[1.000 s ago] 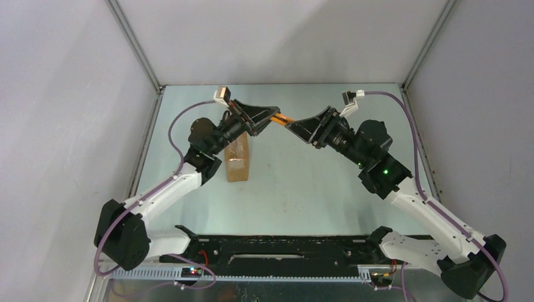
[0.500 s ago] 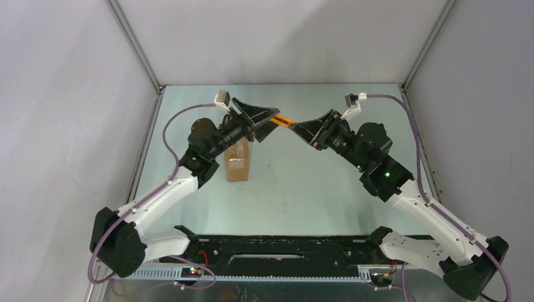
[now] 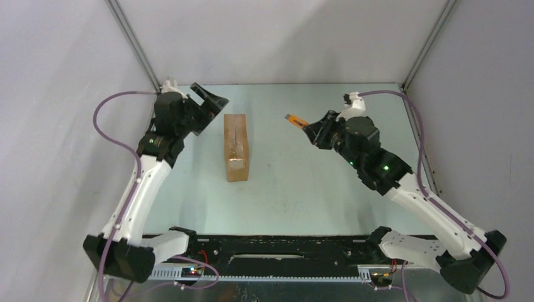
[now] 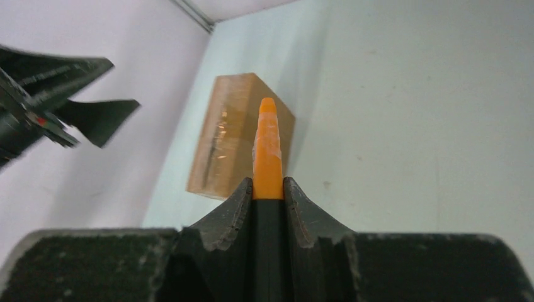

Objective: Unpack the express box
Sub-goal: Cut the express box at the center of the board.

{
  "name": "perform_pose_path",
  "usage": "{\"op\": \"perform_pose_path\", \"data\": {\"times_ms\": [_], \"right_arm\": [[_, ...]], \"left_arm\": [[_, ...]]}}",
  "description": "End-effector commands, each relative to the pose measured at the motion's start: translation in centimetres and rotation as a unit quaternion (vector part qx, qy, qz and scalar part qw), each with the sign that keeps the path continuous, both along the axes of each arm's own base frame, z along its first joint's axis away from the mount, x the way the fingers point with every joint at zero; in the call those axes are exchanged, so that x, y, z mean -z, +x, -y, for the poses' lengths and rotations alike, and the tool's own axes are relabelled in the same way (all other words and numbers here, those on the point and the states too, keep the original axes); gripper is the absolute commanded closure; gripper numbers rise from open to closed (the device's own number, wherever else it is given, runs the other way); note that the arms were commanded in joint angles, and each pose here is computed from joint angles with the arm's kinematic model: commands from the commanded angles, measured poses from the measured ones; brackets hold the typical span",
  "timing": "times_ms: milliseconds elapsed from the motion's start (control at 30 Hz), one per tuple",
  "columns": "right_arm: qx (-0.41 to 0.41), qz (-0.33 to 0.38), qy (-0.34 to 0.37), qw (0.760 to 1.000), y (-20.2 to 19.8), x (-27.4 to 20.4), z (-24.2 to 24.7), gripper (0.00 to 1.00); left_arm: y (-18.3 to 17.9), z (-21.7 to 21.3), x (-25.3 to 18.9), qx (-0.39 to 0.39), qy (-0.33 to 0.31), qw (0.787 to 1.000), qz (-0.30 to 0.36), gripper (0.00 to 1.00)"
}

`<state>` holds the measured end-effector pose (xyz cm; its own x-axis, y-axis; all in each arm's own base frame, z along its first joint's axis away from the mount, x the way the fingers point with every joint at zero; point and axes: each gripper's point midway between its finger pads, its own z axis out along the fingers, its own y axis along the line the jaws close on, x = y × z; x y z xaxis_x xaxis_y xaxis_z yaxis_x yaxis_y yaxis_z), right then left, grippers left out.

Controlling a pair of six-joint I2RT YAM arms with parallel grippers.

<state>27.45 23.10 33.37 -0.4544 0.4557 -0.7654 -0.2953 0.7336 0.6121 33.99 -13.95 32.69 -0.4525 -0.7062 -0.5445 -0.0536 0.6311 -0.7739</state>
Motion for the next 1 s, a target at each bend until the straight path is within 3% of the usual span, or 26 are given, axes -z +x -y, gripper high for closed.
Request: {"op": "perform_pose_path", "data": {"times_ms": [0, 200, 433, 633, 967], "right_arm": [[0.027, 0.026, -0.081, 0.996, 2.4, 1.3, -0.5, 1.0], [0.033, 0.031, -0.156, 0.987, 3.9, 3.3, -2.8, 1.0], [0.013, 0.026, -0.193, 0.981, 4.2, 5.2, -5.0, 1.0], [-0.017, 0.027, -0.209, 0.978, 4.7, 6.3, -7.1, 1.0], [-0.049, 0.031, -0.247, 0.967, 5.6, 8.1, -10.9, 1.0]], "left_arm": [[5.1, -6.3, 5.7, -0.073, 0.1, 0.989, -0.076, 0.0], [13.6, -8.8, 6.4, -0.071, 0.151, 0.98, -0.105, 0.02], [18.7, -7.5, 12.0, -0.054, 0.125, 0.976, -0.171, 0.23], [18.8, -5.1, 15.8, -0.024, 0.101, 0.973, -0.206, 0.35], [15.8, -2.9, 19.9, -0.015, 0.053, 0.97, -0.236, 0.4]]}}
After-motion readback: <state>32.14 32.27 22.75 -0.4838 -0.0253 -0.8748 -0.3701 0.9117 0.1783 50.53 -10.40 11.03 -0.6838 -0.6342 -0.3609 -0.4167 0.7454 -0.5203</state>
